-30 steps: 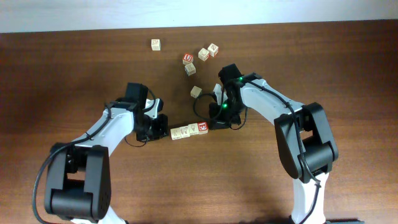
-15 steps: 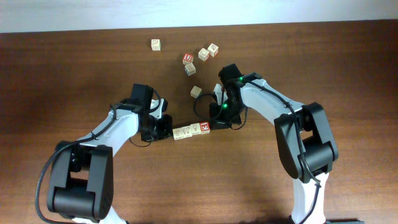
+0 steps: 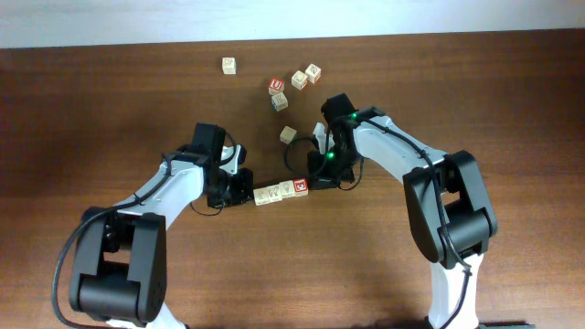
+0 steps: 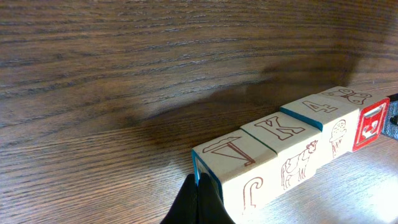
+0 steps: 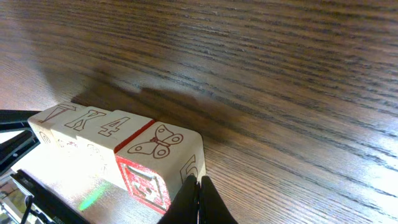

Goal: Rotate 4 blocks
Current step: 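Squeeze the row between the left and right grippers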

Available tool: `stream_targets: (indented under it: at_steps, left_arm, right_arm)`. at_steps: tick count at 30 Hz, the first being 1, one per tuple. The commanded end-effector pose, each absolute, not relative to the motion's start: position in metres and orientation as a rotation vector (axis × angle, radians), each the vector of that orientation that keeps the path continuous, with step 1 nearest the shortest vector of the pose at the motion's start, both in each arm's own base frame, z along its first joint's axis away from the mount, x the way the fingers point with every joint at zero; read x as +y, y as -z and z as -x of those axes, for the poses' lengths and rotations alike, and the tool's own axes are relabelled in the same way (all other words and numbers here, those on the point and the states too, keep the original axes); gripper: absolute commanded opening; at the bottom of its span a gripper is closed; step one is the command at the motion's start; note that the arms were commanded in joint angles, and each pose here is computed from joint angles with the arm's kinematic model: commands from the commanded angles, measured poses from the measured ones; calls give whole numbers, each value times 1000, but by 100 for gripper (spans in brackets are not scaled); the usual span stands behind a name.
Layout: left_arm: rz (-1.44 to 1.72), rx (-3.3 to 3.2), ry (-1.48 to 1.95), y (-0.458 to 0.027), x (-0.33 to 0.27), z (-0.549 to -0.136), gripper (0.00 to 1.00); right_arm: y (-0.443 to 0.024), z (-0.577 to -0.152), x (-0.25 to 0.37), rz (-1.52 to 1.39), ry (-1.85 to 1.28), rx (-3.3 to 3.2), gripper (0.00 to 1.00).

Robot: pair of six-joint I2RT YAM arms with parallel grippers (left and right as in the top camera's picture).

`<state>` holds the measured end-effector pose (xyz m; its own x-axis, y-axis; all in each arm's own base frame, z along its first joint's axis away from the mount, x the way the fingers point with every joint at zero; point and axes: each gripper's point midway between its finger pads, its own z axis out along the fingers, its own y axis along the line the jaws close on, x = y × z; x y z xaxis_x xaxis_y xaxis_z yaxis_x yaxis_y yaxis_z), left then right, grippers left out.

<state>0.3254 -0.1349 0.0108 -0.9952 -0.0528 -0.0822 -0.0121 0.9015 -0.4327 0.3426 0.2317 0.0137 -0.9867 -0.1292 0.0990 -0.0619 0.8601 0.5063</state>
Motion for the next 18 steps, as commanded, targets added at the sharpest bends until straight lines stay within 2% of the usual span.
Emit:
stream_targets:
  at_steps: [1,18]
  left_arm:
    - [49,2987,698,-7,-139,-321,0]
    - [51,2989,687,-6,-138,-321,0]
  right_arm:
    - [-37,-342,241,-206,844,-2927,4]
    - [-58,-330,272,-340,881,-2921,4]
